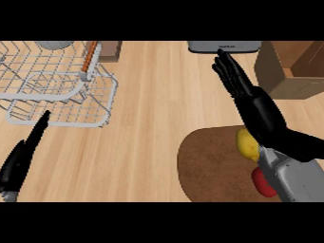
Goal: Pick the tomato from the cutting board and place it in the cardboard box
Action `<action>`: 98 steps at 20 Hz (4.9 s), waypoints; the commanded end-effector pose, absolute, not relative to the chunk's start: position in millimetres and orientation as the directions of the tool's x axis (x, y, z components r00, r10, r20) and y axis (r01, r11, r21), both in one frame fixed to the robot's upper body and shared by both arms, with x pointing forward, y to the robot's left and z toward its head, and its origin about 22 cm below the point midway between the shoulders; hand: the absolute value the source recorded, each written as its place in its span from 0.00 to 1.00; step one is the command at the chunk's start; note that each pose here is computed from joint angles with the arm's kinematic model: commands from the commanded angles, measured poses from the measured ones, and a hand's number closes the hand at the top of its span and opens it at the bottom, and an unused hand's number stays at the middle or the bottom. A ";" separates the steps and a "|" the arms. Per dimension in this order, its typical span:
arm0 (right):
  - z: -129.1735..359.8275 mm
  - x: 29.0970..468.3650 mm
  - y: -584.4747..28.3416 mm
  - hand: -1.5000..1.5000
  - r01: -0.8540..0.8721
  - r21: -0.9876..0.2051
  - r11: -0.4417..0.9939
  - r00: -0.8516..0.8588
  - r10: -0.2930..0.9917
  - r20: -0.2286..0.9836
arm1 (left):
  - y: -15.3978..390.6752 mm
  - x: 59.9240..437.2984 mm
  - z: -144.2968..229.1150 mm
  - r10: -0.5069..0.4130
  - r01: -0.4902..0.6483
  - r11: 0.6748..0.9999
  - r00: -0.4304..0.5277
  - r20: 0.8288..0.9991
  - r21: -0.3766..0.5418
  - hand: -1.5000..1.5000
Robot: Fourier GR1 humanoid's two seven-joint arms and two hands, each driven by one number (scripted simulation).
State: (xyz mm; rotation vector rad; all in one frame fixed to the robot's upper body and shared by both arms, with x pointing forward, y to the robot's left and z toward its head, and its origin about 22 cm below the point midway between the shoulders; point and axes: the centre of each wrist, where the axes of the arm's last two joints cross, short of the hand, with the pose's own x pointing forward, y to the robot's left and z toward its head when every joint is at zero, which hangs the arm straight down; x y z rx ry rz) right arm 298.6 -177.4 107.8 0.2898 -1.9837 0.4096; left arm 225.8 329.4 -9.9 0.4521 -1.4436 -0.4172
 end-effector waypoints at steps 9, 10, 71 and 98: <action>28.0 243.3 -298.5 0.00 -0.142 -0.700 0.699 -0.176 0.679 0.713 | 264.0 246.8 11.2 -0.312 0.158 0.935 -0.066 0.948 0.319 0.50; 25.2 237.5 -309.4 0.00 -0.116 -0.762 0.637 -0.184 0.740 0.646 | 262.1 244.9 12.0 -0.292 0.168 0.940 -0.057 0.955 0.297 0.50; 42.7 160.3 -262.1 0.00 -0.351 -0.907 0.234 -0.011 0.967 0.254 | 200.6 268.1 36.2 -0.247 0.300 0.917 -0.091 0.965 0.263 0.50; -16.6 189.6 -284.3 1.00 -0.369 -0.923 0.105 -0.043 0.991 0.130 | 192.2 272.5 30.7 -0.240 0.294 0.920 -0.097 0.966 0.258 0.50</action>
